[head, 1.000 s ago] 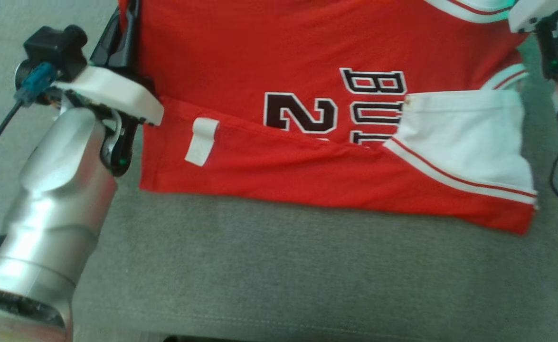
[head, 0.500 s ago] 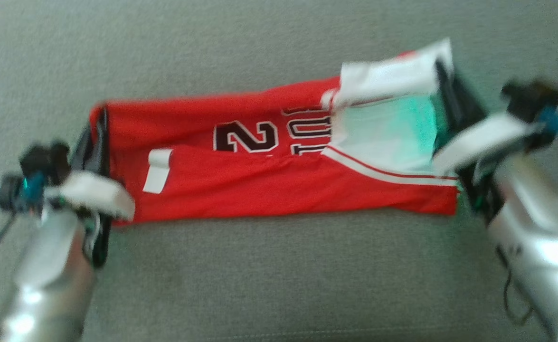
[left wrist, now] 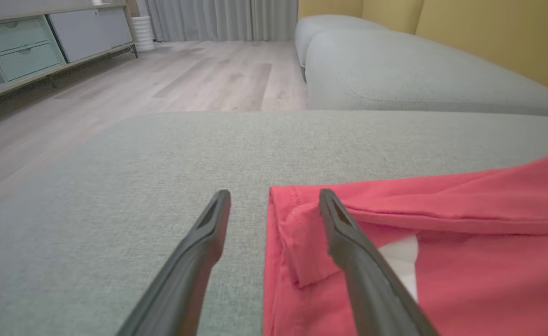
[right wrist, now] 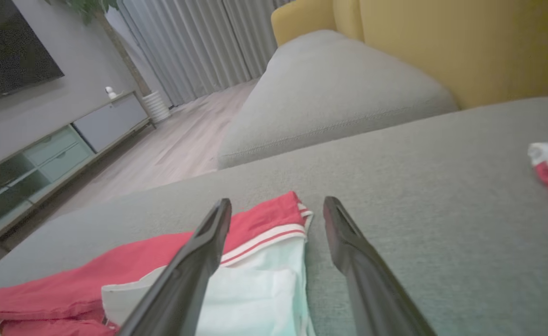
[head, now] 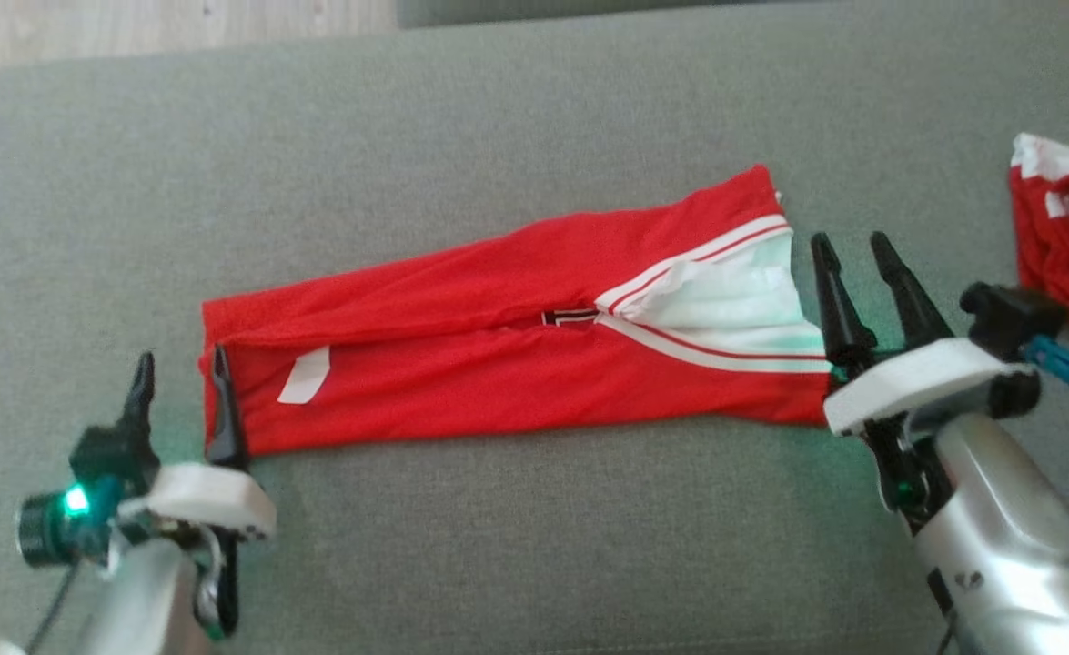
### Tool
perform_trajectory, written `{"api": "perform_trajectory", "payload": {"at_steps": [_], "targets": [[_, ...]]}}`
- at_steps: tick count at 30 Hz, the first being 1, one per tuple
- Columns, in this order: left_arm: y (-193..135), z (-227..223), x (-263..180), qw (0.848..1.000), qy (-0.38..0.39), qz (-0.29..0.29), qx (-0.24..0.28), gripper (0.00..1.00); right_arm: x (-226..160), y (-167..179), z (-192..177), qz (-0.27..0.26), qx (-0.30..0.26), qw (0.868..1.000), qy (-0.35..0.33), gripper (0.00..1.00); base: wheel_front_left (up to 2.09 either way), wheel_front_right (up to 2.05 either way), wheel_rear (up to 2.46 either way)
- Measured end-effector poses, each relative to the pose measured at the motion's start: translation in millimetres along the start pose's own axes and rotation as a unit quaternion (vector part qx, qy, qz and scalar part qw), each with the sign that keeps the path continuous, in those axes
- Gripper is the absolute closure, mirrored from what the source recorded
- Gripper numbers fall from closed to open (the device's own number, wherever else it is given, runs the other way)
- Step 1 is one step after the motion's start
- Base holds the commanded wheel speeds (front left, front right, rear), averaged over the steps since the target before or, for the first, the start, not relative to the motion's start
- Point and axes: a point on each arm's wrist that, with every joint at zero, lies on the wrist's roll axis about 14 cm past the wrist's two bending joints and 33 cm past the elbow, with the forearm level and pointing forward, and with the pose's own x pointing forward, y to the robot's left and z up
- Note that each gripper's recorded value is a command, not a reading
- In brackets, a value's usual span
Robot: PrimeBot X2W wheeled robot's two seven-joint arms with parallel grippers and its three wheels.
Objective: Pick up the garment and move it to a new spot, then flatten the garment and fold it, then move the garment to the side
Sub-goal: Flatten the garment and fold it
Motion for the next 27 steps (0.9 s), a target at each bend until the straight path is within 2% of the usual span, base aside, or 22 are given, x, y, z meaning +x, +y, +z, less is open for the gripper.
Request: {"api": "perform_trajectory", "payload": {"at_steps": [3,8,13,21,27], "targets": [[-3.6,7.2,-17.8,1.0,-0.024,0.016,-0.005,0.0,-11.4,-3.2,8.7,-0.018,-0.024,0.999,-0.025,0.0,0.0,0.0,0.0],[-5.1,0.1,-53.7,0.998,-0.034,0.038,-0.027,0.0,-49.2,0.4,-26.6,-0.048,-0.032,0.998,0.0,0.0,0.0,0.0,0.0],[-8.0,0.0,-77.0,0.998,-0.045,0.039,-0.031,0.0,-69.4,-2.0,-29.6,-0.063,-0.047,0.997,-0.004,0.0,0.0,0.0,0.0],[-8.4,-11.3,-94.7,0.998,-0.035,0.033,-0.027,0.0,-77.3,5.2,-38.2,-0.058,-0.034,0.998,0.003,0.0,0.0,0.0,0.0],[-10.6,-18.5,-90.6,0.999,-0.022,0.031,-0.035,0.0,-61.8,2.5,-50.7,-0.058,-0.034,0.997,0.03,0.0,0.0,0.0,0.0]]}}
